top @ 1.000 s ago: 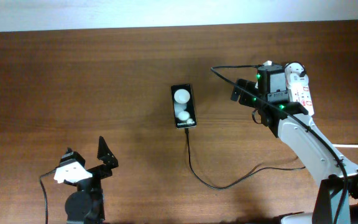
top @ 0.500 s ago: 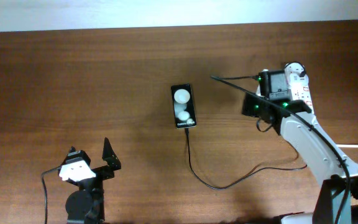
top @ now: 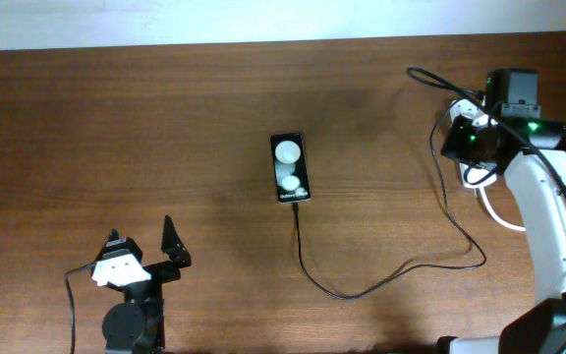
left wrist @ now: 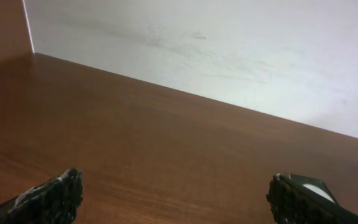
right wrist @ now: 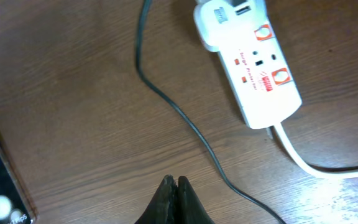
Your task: Plug charger to phone and switch on socket
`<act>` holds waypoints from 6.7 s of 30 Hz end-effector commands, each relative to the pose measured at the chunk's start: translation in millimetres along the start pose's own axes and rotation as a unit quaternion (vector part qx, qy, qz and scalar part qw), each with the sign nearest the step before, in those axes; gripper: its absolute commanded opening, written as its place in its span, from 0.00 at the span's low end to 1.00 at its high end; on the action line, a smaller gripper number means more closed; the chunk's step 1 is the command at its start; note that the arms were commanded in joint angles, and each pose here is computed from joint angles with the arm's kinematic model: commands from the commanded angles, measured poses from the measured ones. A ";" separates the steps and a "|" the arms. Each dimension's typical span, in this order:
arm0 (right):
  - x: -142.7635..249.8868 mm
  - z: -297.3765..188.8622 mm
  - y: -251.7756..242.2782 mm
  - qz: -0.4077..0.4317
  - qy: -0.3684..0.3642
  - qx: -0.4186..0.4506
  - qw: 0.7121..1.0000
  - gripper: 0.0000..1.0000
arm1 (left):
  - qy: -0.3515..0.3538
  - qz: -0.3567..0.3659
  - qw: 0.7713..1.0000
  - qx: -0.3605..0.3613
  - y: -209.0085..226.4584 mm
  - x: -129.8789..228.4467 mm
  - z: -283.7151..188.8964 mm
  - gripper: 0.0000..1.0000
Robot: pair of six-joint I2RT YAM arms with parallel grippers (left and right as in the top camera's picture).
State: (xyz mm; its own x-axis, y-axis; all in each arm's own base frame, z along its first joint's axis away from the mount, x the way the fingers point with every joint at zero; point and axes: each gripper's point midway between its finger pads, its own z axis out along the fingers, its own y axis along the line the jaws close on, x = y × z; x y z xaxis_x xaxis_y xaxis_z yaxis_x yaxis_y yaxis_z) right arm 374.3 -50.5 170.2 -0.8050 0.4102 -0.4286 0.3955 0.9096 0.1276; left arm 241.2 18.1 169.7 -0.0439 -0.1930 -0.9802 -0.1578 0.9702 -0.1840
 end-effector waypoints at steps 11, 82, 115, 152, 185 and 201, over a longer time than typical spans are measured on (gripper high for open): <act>-16.5 -9.3 -23.5 0.049 -0.027 0.022 0.998 0.04 | 0.030 0.130 0.987 0.085 -26.3 20.3 -2.0 0.99; -66.5 180.9 -62.7 0.218 -0.058 0.007 0.974 0.04 | 0.030 0.130 0.987 0.085 -26.3 20.3 -2.0 0.99; -32.1 171.1 -53.1 0.190 -0.005 0.067 0.980 0.04 | 0.030 0.130 0.987 0.085 -26.3 20.3 -2.0 0.99; -53.8 177.6 -85.6 0.228 -0.038 0.054 0.971 0.04 | 0.030 0.130 0.987 0.085 -26.3 20.3 -2.0 0.99; -30.0 195.2 -35.1 0.183 0.003 0.025 0.983 0.04 | 0.030 0.130 0.987 0.085 -26.3 20.3 -2.0 0.99; -13.6 201.4 -36.3 0.180 0.032 0.036 0.983 0.04 | 0.030 0.130 0.987 0.085 -26.3 20.3 -2.0 0.99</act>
State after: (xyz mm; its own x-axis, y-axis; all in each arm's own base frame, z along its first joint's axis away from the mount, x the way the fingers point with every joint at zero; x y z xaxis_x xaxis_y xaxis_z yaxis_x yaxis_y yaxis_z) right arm 461.2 -160.9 27.0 -0.5138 0.7270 -0.4556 0.7648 0.6287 0.1407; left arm 242.1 -10.6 158.4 -0.1168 0.0465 -0.9921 0.0256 0.9987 0.0438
